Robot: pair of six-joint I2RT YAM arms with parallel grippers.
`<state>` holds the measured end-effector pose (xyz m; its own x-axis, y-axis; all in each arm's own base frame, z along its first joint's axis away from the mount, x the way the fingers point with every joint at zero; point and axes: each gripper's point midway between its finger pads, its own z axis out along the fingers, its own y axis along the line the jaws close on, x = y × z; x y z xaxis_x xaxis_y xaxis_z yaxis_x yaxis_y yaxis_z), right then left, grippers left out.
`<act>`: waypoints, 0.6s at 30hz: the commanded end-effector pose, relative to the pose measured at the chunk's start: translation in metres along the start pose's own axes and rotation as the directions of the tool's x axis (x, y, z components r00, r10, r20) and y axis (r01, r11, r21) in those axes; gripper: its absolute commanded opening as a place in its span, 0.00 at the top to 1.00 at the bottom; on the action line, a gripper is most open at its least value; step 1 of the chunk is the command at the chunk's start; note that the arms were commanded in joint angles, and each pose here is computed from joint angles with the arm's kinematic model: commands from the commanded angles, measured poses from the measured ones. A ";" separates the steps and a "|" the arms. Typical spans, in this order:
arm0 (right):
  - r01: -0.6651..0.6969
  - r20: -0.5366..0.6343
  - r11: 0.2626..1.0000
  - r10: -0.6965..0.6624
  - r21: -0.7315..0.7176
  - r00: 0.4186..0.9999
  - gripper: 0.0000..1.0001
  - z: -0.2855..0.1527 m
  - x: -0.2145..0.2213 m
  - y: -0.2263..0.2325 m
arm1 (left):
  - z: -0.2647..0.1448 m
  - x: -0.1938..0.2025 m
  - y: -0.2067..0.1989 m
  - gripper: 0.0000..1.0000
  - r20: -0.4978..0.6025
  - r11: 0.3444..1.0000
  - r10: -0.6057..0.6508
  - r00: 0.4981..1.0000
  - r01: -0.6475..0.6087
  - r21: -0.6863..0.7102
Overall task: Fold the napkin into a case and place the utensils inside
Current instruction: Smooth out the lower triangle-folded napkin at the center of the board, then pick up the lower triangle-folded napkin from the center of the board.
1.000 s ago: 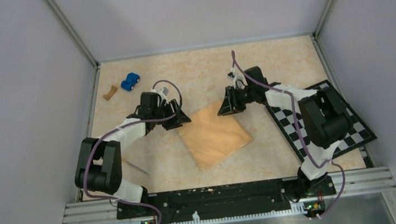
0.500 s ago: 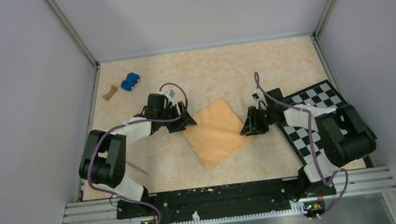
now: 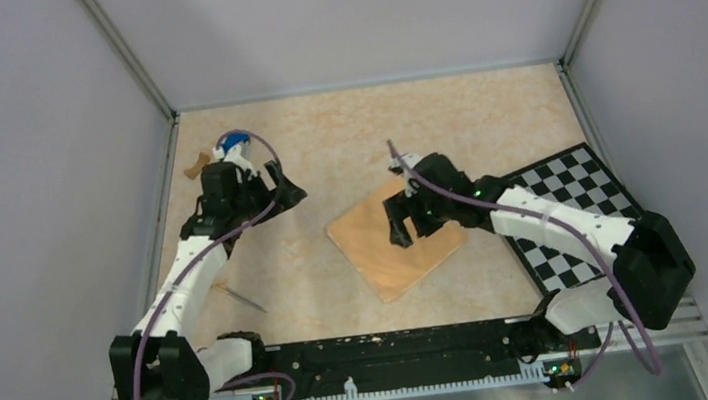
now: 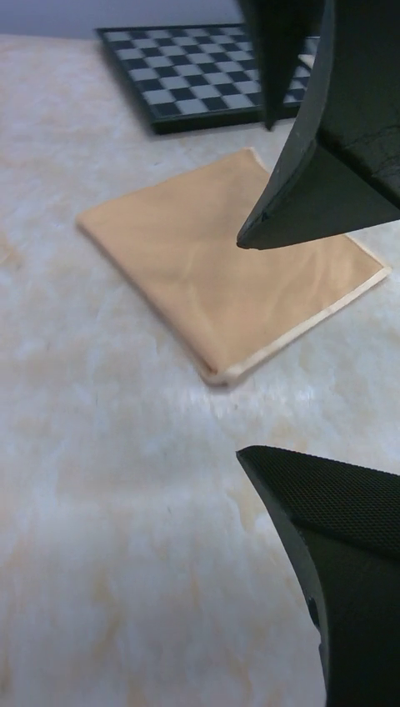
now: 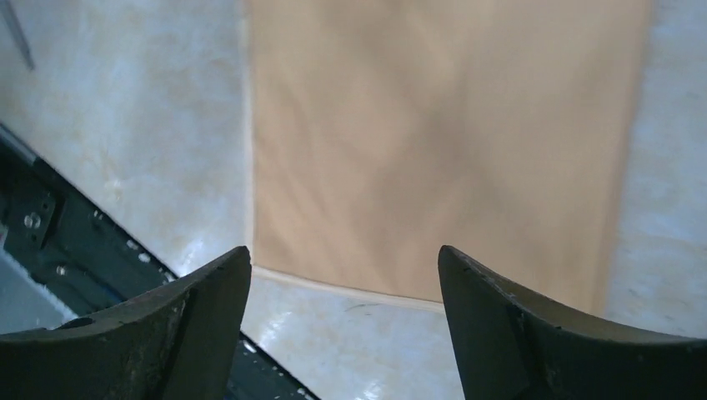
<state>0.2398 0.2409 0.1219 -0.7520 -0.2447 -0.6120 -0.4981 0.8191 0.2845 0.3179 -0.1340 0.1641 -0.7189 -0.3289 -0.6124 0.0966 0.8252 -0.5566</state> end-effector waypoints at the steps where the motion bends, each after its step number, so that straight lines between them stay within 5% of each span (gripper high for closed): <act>1: 0.173 -0.180 0.985 -0.173 -0.018 0.968 0.18 0.011 0.043 0.050 | -0.022 0.002 0.047 0.07 0.068 0.982 -0.110 0.992 0.119 -0.149; 6: 0.259 -0.309 0.966 -0.249 -0.012 0.918 0.24 0.029 0.069 0.088 | -0.032 0.011 0.060 0.04 0.078 0.973 -0.156 0.985 0.167 -0.160; 13: 0.284 -0.405 0.959 -0.264 -0.013 0.875 0.57 0.052 0.097 0.100 | -0.032 0.021 0.068 0.04 0.064 0.970 -0.193 0.979 0.200 -0.140; 18: 0.316 -0.424 0.949 -0.282 0.010 0.861 0.50 0.060 0.103 0.105 | -0.029 0.026 0.066 0.04 0.051 0.972 -0.202 0.978 0.207 -0.111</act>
<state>0.1348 0.3178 0.0357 -0.7026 -0.6601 -0.2656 -0.7008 0.7066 0.0978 0.2833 -0.0692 0.1197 -0.7020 -0.5071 -0.5001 -0.1741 0.8030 -0.5700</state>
